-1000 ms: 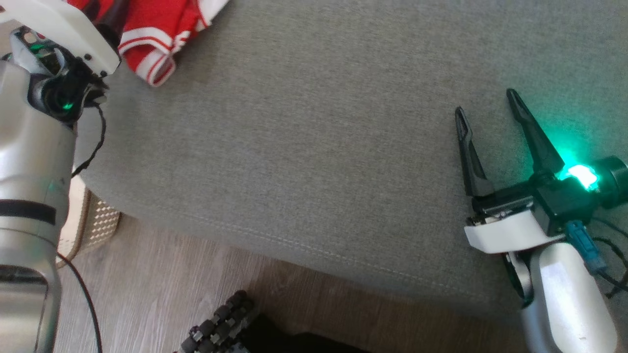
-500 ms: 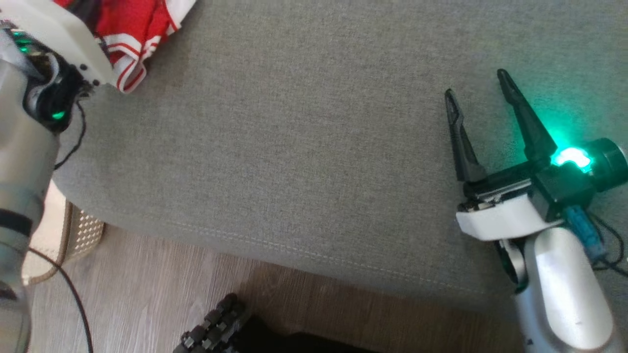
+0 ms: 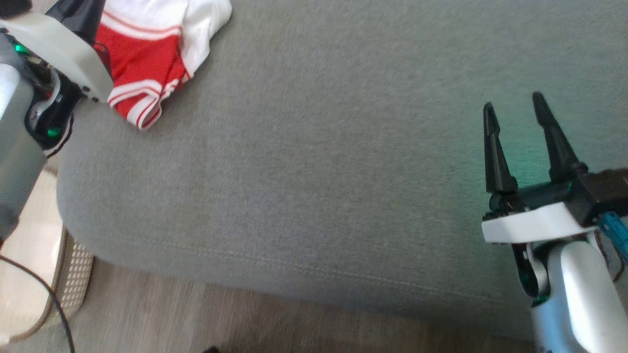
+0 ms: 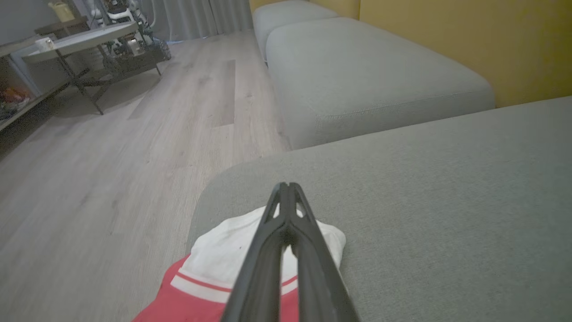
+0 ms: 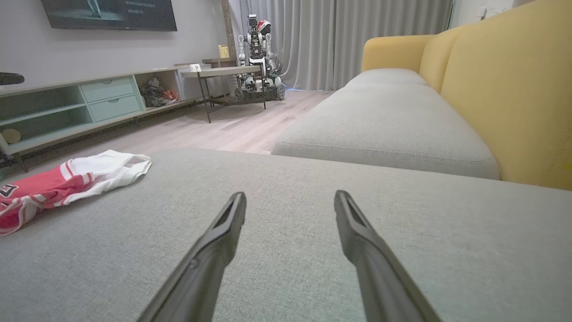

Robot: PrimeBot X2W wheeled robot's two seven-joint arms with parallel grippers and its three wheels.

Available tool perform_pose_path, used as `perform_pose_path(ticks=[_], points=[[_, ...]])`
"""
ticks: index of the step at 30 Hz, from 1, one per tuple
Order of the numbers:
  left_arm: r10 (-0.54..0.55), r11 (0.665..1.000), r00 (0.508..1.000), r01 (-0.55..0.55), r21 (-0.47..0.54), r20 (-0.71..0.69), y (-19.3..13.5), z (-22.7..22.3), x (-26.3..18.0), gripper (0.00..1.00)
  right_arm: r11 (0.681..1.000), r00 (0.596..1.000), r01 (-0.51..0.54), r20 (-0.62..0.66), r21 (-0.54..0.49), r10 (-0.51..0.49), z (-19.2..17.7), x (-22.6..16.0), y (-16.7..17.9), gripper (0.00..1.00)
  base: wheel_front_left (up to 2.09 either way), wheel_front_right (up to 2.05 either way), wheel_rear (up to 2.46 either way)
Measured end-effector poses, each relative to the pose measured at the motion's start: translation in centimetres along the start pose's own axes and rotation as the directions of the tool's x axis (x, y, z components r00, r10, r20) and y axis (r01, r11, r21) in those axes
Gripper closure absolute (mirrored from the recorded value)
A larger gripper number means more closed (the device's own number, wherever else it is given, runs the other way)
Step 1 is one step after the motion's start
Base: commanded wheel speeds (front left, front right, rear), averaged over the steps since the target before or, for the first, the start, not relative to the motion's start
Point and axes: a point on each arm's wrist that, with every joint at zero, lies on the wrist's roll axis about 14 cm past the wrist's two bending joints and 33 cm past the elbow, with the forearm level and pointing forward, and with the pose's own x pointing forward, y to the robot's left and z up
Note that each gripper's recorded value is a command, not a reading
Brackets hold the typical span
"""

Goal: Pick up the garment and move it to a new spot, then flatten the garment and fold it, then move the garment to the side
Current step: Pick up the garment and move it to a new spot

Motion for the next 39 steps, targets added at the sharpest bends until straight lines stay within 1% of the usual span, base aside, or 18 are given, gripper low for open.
perform_pose_path(ticks=[4, 7, 10, 14, 19, 23, 25, 27, 29, 30, 31, 35, 39], points=[[-0.106, 0.992, 0.990, 0.099, 0.075, 0.098, -2.6, 4.5, -0.7, 1.00, 0.998, 0.997, 0.055, 0.051, 0.006, -0.055, 3.1, -2.0, -1.4, 0.00, 0.00, 0.00, 0.00], [-0.228, 0.971, 0.959, 0.210, 0.115, 0.168, -6.8, 7.4, -0.8, 1.00, 0.995, 0.990, 0.101, 0.099, -0.005, -0.100, 5.6, -3.7, -2.6, 0.00, 0.00, 0.00, 0.00], [-0.356, 0.932, 0.908, 0.327, 0.158, 0.223, -11.6, 9.9, -1.0, 1.00, 0.989, 0.981, 0.149, 0.129, -0.021, -0.145, 7.3, -5.8, -3.8, 0.00, 0.00, 0.00, 0.00], [-0.483, 0.874, 0.830, 0.437, 0.212, 0.281, -16.7, 13.1, -1.2, 1.00, 0.975, 0.963, 0.219, 0.170, -0.028, -0.211, 9.4, -8.4, -5.6, 0.00, 0.00, 0.00, 0.00], [-0.606, 0.795, 0.718, 0.542, 0.272, 0.341, -22.4, 16.8, -1.5, 1.00, 0.954, 0.933, 0.298, 0.219, -0.028, -0.285, 11.5, -11.0, -7.6, 0.00, 0.00, 0.00, 0.00], [-0.667, 0.745, 0.652, 0.590, 0.310, 0.362, -25.6, 18.7, -1.3, 1.00, 0.935, 0.914, 0.353, 0.225, -0.024, -0.339, 12.0, -12.7, -9.1, 0.00, 0.00, 0.00, 0.00], [-0.680, 0.733, 0.638, 0.604, 0.312, 0.361, -26.5, 18.8, -1.1, 1.00, 0.929, 0.907, 0.370, 0.223, -0.023, -0.356, 11.9, -13.2, -9.5, 0.00, 0.00, 0.00, 0.00], [-0.681, 0.732, 0.648, 0.609, 0.305, 0.341, -26.7, 18.1, -0.6, 1.00, 0.924, 0.906, 0.381, 0.208, -0.021, -0.368, 11.4, -13.6, -9.8, 0.00, 0.00, 0.00, 0.00], [-0.652, 0.758, 0.678, 0.592, 0.274, 0.339, -25.9, 17.6, -0.1, 1.00, 0.926, 0.910, 0.377, 0.192, -0.018, -0.367, 10.9, -13.5, -9.7, 0.00, 0.00, 0.00, 0.00], [-0.627, 0.778, 0.699, 0.576, 0.251, 0.342, -25.2, 17.4, 0.1, 0.80, 0.929, 0.913, 0.370, 0.191, -0.016, -0.361, 10.7, -13.2, -9.5, 0.00, 0.00, 0.00, 0.00], [-0.627, 0.778, 0.699, 0.576, 0.251, 0.342, -25.2, 17.4, 0.1, 0.00, 0.929, 0.913, 0.370, 0.191, -0.016, -0.361, 10.7, -13.2, -9.5, 0.00, 0.00, 0.00, 0.00], [-0.497, 0.867, 0.798, 0.473, 0.158, 0.340, -20.8, 16.1, 0.8, 0.00, 0.946, 0.931, 0.325, 0.180, -0.015, -0.317, 10.1, -11.5, -8.4, 0.00, 0.00, 0.00, 0.00], [-0.309, 0.950, 0.903, 0.306, 0.057, 0.297, -14.2, 13.3, 0.6, 0.00, 0.966, 0.955, 0.256, 0.164, -0.028, -0.248, 9.2, -9.2, -6.6, 0.00, 0.00, 0.00, 0.00]])
